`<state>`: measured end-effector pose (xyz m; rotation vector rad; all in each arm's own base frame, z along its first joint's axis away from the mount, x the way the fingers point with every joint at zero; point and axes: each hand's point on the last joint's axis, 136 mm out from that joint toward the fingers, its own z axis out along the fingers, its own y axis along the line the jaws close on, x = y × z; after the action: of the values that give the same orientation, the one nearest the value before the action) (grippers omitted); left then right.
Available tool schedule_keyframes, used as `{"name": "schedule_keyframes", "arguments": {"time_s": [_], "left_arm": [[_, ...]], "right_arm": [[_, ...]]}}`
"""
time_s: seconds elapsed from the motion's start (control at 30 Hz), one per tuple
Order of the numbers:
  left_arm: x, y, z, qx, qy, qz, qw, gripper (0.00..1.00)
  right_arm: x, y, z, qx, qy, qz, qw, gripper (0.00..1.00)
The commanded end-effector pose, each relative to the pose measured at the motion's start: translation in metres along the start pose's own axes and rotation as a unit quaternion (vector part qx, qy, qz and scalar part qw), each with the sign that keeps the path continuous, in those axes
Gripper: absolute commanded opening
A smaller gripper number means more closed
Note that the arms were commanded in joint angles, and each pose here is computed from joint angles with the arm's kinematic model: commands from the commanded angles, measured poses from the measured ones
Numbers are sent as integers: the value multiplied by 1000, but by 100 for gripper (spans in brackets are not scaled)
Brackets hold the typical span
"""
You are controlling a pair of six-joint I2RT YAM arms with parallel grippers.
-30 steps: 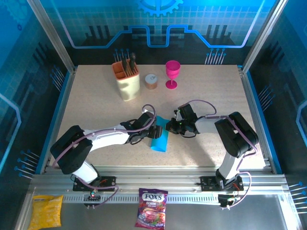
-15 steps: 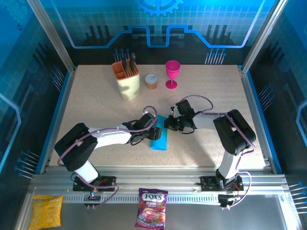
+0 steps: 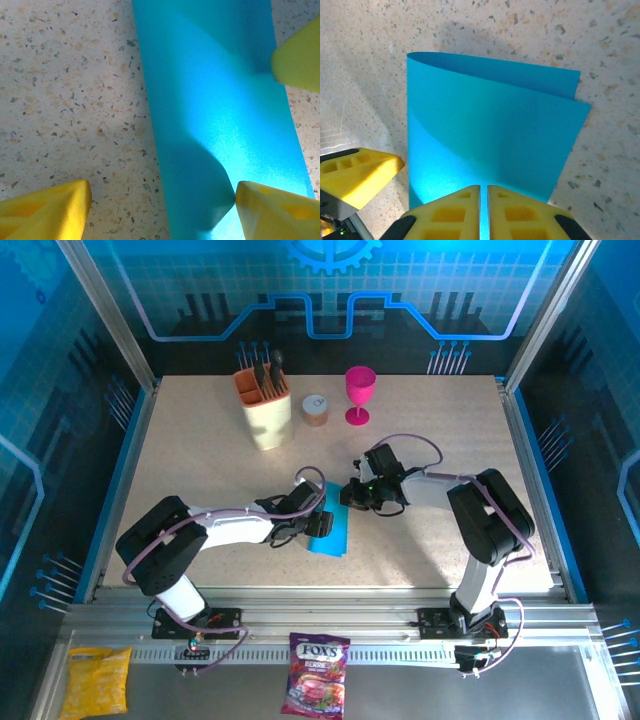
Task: Fold a paper plane with a square sheet of paper (pick it up from the middle)
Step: Hold the square sheet of paper at the center of the table.
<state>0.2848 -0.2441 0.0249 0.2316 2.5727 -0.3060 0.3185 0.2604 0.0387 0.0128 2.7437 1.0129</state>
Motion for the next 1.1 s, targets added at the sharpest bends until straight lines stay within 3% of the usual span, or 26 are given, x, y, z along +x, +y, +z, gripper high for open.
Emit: {"name": "schedule_keyframes", "arguments": {"time_s": [0.0,0.17,0.77,1.07], "left_arm": [[1,5,1,-4,-4,-21,1000,77],[-4,2,-1,0,-10,-31,999,77],[-16,5,-7,-7,-34,-84,996,77],[-16,0,-6,8,-28,-61,998,77]], "right_arm": [[-19,11,-32,1,-42,-10,999,14],[-29,-1,-53,14,-73,7,997,15],[-14,-29,-48,28,-74,38,996,15],[-11,-37,-47,28,-75,47,996,15]]}}
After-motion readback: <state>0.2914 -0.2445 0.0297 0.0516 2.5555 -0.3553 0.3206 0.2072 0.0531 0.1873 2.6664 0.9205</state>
